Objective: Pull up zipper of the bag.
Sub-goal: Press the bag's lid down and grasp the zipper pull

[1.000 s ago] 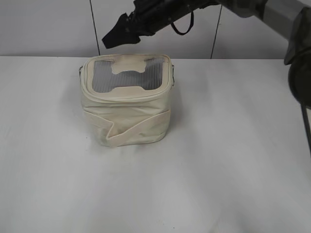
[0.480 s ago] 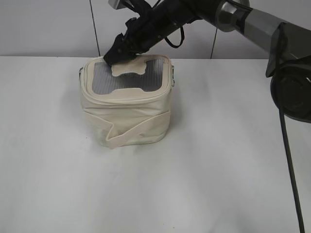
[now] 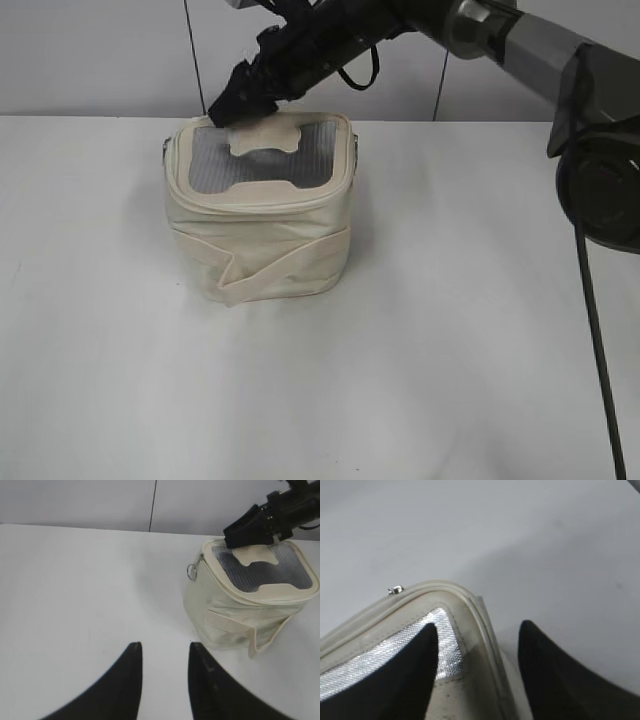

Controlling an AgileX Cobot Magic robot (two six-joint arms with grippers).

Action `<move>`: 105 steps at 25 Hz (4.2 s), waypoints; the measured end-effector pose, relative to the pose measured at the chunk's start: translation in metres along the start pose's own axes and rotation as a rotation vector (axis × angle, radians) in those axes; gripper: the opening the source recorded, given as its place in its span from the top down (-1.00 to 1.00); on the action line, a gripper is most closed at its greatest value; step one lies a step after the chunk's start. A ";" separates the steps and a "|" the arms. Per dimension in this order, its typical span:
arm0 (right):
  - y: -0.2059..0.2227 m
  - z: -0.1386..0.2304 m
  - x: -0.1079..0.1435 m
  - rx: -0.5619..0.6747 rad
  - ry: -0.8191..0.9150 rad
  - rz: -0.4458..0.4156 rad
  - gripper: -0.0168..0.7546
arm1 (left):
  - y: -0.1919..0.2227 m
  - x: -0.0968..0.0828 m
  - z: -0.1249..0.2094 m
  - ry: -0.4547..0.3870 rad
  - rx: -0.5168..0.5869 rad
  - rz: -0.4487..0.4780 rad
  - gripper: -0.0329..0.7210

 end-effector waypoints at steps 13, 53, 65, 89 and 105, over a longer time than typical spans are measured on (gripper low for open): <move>0.014 0.011 -0.005 -0.001 0.023 -0.017 -0.11 | 0.029 -0.009 -0.013 0.014 0.011 0.063 0.27; 0.010 0.012 -0.005 0.000 0.060 -0.042 0.82 | 0.328 -0.012 0.025 0.813 0.278 0.563 -0.13; 0.010 0.013 -0.005 0.001 0.065 -0.042 0.83 | 0.340 -0.013 0.012 0.799 0.241 0.514 -0.32; 0.010 0.013 -0.004 0.001 0.068 -0.043 0.83 | 0.349 -0.013 0.025 0.838 0.276 0.496 -0.33; 0.009 0.013 -0.006 0.001 0.070 -0.040 0.84 | 0.352 -0.016 0.017 0.727 0.241 0.470 -0.33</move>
Point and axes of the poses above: a point on each arm's last joint axis where the gripper is mounted, y pointing out along that axis toward the gripper, x along the wrist's bending axis when the last joint is at zero, z = x × y, the point moved 8 cm from there along y, pointing out along that axis toward the gripper, and after that the axes turned 2 degrees about -y, right-handed, at the moved point
